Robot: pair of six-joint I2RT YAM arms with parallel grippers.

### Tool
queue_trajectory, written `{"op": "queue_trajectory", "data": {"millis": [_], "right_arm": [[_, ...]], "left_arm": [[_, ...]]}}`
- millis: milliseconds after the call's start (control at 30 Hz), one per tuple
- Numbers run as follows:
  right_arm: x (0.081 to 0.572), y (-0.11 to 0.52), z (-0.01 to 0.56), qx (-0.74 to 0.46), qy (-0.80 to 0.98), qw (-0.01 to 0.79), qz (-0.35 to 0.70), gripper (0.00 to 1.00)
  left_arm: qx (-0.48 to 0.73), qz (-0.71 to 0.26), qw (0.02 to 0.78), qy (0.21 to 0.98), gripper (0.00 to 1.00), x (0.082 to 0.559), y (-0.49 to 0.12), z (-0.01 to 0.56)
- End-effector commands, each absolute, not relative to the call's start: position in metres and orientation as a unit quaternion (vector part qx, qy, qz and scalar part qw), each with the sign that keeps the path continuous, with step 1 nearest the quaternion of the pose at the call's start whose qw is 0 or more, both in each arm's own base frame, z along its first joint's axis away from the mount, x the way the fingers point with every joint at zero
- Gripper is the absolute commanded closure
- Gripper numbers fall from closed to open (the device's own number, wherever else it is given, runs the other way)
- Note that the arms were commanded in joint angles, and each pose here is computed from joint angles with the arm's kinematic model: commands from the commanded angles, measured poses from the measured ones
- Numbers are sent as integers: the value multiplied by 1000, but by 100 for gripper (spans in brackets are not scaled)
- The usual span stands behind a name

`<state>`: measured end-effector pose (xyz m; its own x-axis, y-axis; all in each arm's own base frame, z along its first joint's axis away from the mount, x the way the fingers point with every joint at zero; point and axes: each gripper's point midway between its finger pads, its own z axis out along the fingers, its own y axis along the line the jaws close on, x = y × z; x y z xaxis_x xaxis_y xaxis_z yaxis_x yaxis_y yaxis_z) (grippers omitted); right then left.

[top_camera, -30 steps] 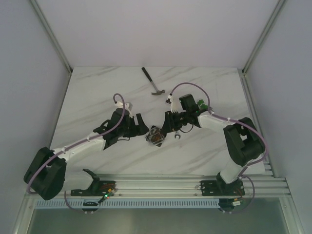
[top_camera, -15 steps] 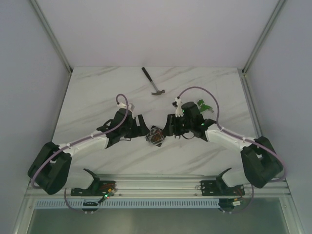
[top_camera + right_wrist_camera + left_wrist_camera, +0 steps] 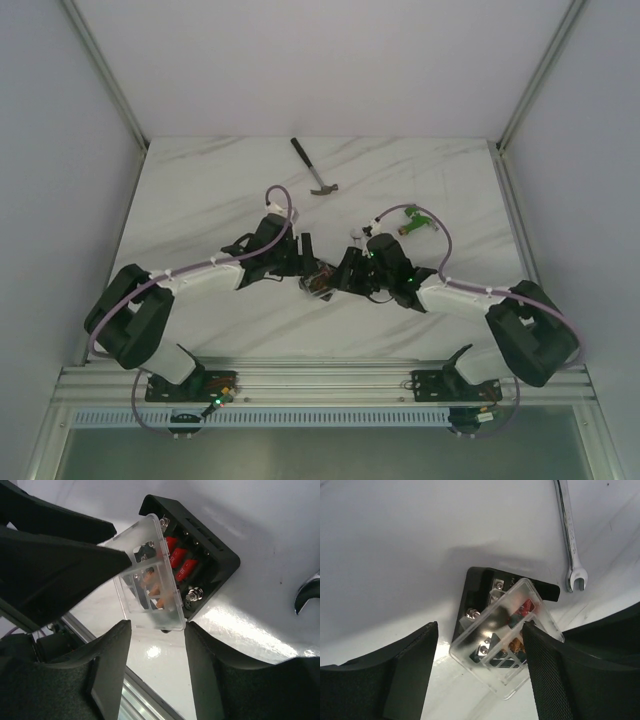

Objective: Snap on the fuse box
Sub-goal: Close the fuse box cover on the fuse box base.

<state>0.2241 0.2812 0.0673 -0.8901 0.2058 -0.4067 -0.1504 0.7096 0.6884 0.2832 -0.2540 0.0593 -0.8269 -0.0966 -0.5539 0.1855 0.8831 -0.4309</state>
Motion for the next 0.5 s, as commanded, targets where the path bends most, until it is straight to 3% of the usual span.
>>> {"op": "queue_trajectory", "data": {"millis": [0, 467], "right_arm": [[236, 290, 69, 52, 886, 246, 389, 48], [247, 295, 92, 55, 883, 258, 387, 55]], "left_arm": [[50, -227, 292, 928, 24, 280, -258, 58], [37, -257, 291, 921, 37, 264, -270, 79]]}}
